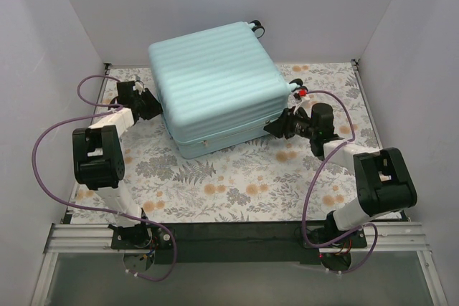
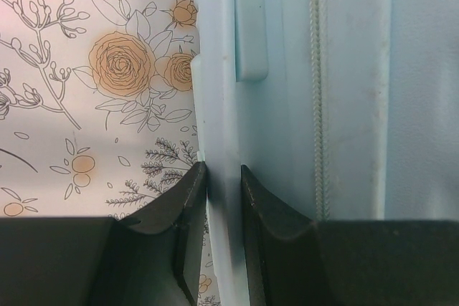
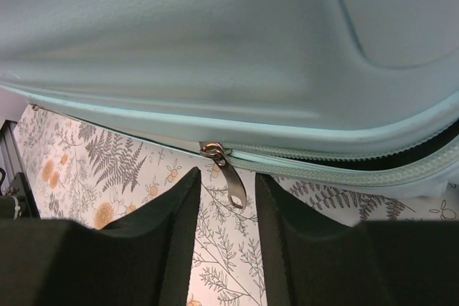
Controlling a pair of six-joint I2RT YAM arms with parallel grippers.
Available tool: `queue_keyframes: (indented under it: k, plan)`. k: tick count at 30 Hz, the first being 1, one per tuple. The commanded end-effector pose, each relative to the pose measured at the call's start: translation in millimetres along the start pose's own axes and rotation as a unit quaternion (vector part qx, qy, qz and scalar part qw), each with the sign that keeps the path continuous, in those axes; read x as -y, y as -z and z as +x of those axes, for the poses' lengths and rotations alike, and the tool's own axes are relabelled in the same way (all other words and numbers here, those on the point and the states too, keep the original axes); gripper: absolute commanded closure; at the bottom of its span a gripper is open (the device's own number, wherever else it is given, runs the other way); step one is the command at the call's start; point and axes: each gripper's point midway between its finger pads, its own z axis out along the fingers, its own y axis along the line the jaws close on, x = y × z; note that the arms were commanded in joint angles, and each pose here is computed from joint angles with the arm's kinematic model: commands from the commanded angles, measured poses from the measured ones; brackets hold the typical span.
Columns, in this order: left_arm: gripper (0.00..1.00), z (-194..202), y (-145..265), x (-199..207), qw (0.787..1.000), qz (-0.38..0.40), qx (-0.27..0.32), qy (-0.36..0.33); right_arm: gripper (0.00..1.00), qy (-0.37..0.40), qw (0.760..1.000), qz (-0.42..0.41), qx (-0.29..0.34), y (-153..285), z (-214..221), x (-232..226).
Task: Pack the luggage
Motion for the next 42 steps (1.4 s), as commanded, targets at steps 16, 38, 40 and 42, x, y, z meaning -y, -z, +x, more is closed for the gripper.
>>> queue_keyframes:
  k: [16, 38, 40, 42]
  plan:
    - [1.0, 85.5, 18.5, -42.1, 0.985, -0.068, -0.159, 0.024, 0.99, 0.082, 0.993, 0.058, 0.063, 6.1, -36.5, 4.2]
    - [1.0, -5.7, -27.2, -118.7, 0.977, -0.146, -0.142, -0.065, 0.99, 0.414, 0.869, 0.226, 0.152, 50.8, -139.9, 112.7]
    - [1.0, -11.4, -39.9, -116.1, 0.979, -0.124, -0.147, -0.07, 0.99, 0.423, 0.867, 0.211, 0.161, 44.4, -147.4, 120.0]
    - [1.0, -12.5, -48.5, -106.8, 0.981, -0.093, -0.157, -0.069, 0.99, 0.431, 0.866, 0.185, 0.173, 37.8, -157.0, 119.4]
